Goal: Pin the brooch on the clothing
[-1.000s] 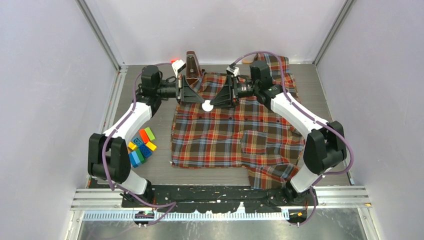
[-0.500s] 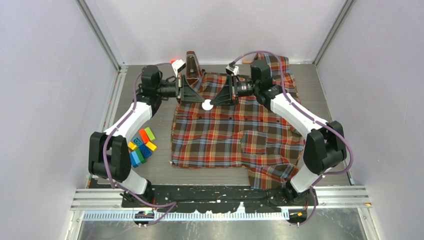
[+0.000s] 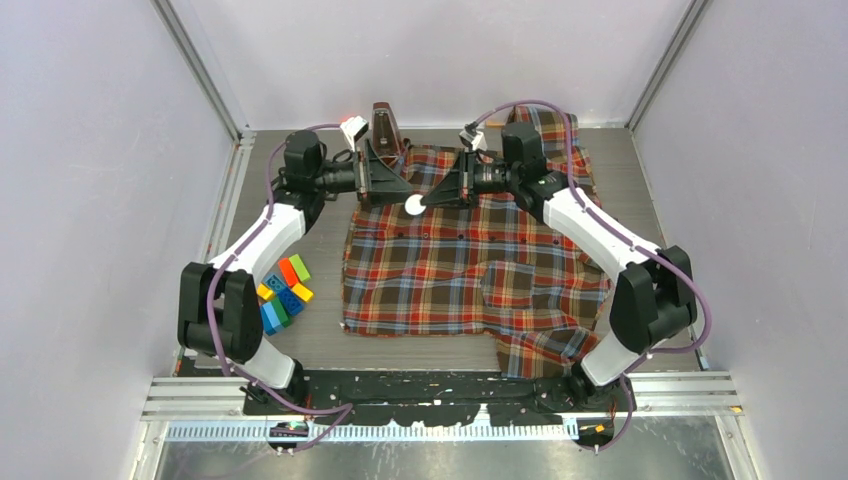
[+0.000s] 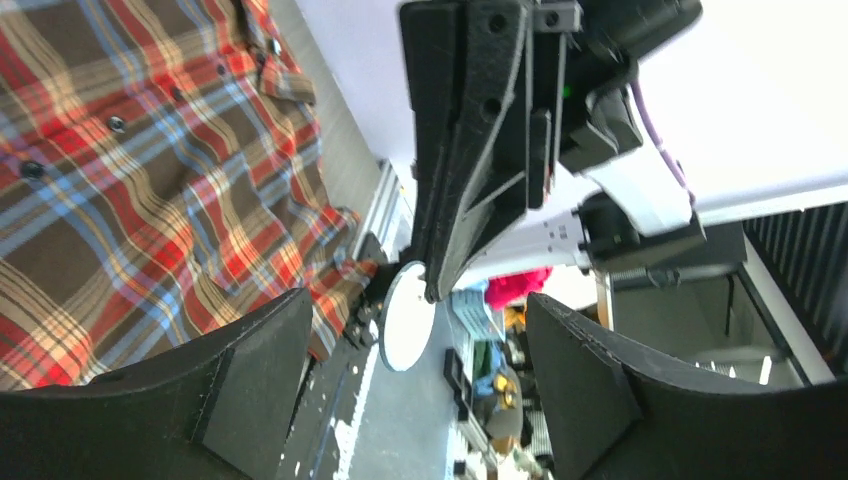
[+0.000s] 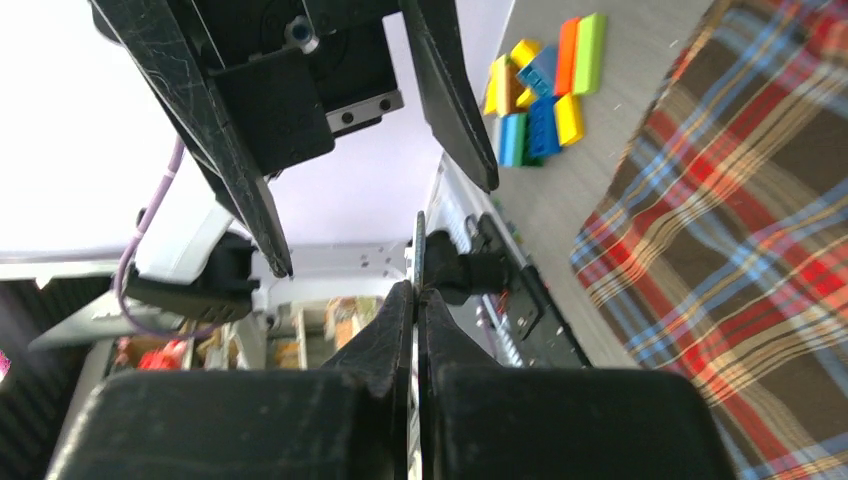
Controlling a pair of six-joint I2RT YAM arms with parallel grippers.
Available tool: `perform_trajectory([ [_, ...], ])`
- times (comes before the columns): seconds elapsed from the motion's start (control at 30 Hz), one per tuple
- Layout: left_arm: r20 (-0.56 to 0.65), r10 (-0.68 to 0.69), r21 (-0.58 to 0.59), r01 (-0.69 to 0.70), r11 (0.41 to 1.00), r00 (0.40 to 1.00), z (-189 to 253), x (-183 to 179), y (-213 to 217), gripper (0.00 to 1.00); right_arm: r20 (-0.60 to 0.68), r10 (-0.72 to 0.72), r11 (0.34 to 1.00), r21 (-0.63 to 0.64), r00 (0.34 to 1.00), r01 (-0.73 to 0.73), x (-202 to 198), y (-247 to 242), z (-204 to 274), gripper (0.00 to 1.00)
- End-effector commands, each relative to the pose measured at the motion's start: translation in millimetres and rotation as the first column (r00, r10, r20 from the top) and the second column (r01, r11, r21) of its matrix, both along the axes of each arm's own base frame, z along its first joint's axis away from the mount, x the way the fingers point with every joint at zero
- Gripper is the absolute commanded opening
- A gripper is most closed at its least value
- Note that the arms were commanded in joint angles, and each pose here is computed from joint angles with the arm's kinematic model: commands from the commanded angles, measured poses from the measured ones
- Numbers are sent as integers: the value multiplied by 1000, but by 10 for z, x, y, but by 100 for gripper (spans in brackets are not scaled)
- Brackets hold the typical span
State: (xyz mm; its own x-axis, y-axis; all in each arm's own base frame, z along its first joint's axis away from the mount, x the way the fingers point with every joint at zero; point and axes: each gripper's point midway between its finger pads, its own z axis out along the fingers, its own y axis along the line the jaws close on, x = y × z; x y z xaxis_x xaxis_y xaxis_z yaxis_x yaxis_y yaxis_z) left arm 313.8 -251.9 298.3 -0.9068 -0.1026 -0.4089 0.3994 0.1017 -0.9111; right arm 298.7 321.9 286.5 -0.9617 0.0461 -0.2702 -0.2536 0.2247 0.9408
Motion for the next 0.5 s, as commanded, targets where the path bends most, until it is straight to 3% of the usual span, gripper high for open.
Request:
perform_trajectory([
  [0.0,112,171,-19,-170,985,979,179,254,11,83,187,-223,975,22,957,223,247,-131,343,1],
  [0.17,156,295,-82,-285,955,943,421,399,-98,82,257,-414,910,120,873,396,498,-231,677,1],
  [0.27,167,329,-89,-318,944,930,520,386,-238,79,278,-474,880,160,835,447,549,-295,786,1],
  [0.47,115,393,-215,-364,906,912,784,354,-391,72,299,-562,826,248,772,506,578,-403,1038,1],
])
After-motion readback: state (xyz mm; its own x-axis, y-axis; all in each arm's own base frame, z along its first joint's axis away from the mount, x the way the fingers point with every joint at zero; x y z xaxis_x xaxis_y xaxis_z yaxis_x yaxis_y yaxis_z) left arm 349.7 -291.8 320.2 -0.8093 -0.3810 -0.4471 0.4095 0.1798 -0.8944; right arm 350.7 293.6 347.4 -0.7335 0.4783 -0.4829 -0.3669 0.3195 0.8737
